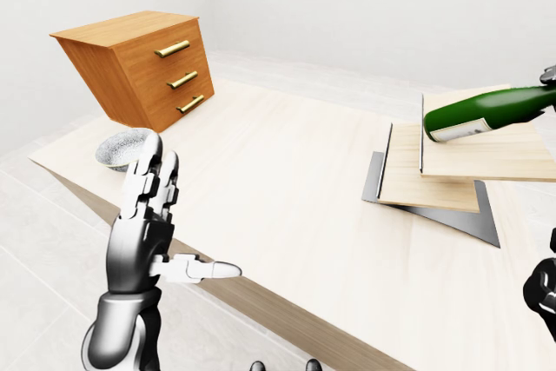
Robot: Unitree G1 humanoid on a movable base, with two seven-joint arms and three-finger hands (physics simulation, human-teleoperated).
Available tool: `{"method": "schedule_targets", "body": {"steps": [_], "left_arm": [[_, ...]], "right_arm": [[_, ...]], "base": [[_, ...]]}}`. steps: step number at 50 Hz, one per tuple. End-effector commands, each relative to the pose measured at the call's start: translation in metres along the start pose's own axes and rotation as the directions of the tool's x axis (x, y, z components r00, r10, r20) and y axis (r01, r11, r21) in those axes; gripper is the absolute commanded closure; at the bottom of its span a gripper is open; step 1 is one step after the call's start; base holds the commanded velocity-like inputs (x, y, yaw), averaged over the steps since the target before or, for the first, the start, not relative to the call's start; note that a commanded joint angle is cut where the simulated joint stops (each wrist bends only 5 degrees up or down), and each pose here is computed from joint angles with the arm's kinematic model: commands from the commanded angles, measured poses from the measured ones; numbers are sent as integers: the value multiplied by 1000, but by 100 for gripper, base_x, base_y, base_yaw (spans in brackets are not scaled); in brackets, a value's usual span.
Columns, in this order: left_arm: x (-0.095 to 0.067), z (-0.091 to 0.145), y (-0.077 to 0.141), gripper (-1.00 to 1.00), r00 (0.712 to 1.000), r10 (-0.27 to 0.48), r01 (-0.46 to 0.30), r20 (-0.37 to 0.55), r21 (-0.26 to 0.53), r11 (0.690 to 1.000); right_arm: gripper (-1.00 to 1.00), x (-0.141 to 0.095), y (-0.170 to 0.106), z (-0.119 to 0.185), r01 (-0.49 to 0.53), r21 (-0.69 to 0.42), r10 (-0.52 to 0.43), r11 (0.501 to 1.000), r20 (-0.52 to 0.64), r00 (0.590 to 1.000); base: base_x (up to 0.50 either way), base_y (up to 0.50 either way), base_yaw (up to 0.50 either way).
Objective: Put the wine bottle on the wine rack.
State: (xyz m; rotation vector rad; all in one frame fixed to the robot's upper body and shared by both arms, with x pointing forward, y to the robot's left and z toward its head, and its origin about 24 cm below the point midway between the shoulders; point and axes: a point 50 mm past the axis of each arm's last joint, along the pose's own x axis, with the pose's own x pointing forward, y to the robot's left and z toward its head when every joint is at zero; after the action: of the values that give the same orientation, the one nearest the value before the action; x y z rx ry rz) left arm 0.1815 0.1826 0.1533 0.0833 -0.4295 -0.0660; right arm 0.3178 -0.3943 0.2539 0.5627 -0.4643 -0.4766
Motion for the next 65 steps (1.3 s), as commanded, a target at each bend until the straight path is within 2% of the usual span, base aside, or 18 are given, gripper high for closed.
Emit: {"method": "schedule_targets", "body": {"steps": [1,13,35,48,49,53,54,55,63,64,65], "left_arm": [[0,4,1,-100,1000,2,-3,16,5,1000],[0,4,1,-100,1000,3,-3,18,6,1000],[-2,-1,1,-100,1000,3,-3,-7,3,1000],[-2,-1,0,-100,1000,3,-3,-10,6,1000],[-2,-1,0,-100,1000,4,-4,-11,6,1000],[-2,-1,1,-100,1000,4,-4,-12,5,1000],[-2,-1,1,-100,1000,4,-4,-12,5,1000],[-2,-2,0,-100,1000,3,-3,-14,5,1000],[-2,-4,1,-100,1000,2,-2,-25,3,1000],[-2,-5,1,-100,1000,3,-3,-26,3,1000],[-2,-4,1,-100,1000,5,-5,-26,3,1000]], "right_arm": [[100,-3,-11,-31,37,6,-36,999,-102,994],[100,-5,-16,-46,46,-3,-46,999,-154,987],[100,-20,-65,-59,184,-33,-187,982,-226,956],[99,-22,-70,-60,198,-45,-203,979,-232,951],[98,-22,-70,-60,198,-45,-202,979,-232,951],[71,-23,-71,-59,201,-43,-205,979,-230,951],[71,-23,-71,-59,201,-42,-205,979,-230,951],[62,-23,-72,-59,204,-45,-209,978,-229,951],[51,-25,-74,-59,207,-54,-214,977,-226,950],[40,-25,-74,-59,204,-57,-212,977,-228,950],[11,-25,-75,-59,208,-60,-216,976,-228,949]], "base": [[0,0,0],[0,0,0],[0,0,0],[0,0,0],[0,0,0],[0,0,0],[0,0,0],[0,0,0],[0,0,0],[0,0,0],[0,0,0]]}}
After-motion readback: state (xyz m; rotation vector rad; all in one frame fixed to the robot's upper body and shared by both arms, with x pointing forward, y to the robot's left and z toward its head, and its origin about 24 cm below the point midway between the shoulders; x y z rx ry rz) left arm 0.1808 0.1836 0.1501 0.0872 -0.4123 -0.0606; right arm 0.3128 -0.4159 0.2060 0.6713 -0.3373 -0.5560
